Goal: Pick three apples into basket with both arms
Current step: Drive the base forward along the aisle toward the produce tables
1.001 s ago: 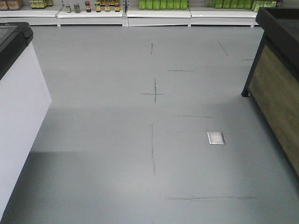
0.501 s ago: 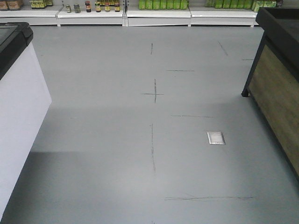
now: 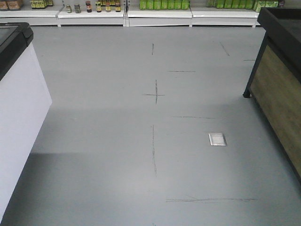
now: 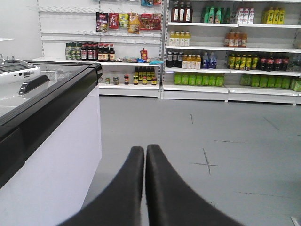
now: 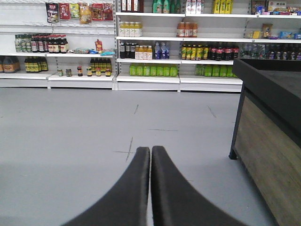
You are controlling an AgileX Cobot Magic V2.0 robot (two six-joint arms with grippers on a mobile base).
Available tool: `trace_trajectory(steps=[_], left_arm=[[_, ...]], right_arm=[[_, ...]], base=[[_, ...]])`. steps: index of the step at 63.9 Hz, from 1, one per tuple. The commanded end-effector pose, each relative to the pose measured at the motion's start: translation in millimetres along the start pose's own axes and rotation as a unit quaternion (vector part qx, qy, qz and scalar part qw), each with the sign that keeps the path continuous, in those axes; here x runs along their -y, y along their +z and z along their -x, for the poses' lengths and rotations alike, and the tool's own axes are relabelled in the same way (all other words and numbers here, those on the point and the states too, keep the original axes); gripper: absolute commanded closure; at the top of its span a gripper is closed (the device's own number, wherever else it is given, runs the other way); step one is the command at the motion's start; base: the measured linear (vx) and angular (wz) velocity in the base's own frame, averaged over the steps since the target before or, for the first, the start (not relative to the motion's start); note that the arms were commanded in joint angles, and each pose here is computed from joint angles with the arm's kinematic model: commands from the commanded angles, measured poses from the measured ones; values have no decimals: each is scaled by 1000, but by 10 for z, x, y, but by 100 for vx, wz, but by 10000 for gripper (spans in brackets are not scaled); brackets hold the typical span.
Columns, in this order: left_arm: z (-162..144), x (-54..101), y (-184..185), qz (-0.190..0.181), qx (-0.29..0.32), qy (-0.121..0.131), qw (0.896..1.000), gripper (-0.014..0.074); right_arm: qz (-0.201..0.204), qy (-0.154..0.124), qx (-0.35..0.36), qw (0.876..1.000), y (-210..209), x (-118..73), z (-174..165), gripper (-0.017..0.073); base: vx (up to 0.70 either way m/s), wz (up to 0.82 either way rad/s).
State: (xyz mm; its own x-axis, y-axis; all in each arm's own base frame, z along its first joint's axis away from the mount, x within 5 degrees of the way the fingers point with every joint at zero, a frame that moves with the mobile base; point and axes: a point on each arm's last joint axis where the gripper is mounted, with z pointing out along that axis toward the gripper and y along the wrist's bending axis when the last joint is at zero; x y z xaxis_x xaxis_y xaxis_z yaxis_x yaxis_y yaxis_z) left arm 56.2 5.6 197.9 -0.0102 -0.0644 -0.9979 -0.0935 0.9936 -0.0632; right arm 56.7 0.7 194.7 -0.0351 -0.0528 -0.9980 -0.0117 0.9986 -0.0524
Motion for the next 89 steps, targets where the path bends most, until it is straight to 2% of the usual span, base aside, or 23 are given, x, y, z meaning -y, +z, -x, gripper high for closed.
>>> trace_trajectory(steps=[1,89], left_arm=[[44,11,-10,-7,40,-4,999,600],[44,11,-10,-7,40,-4,999,600]], right_arm=[[-6,-2,34,999,-5,7,21,565],[-6,-2,34,999,-5,7,21,565]], base=[[0,0],[1,0]])
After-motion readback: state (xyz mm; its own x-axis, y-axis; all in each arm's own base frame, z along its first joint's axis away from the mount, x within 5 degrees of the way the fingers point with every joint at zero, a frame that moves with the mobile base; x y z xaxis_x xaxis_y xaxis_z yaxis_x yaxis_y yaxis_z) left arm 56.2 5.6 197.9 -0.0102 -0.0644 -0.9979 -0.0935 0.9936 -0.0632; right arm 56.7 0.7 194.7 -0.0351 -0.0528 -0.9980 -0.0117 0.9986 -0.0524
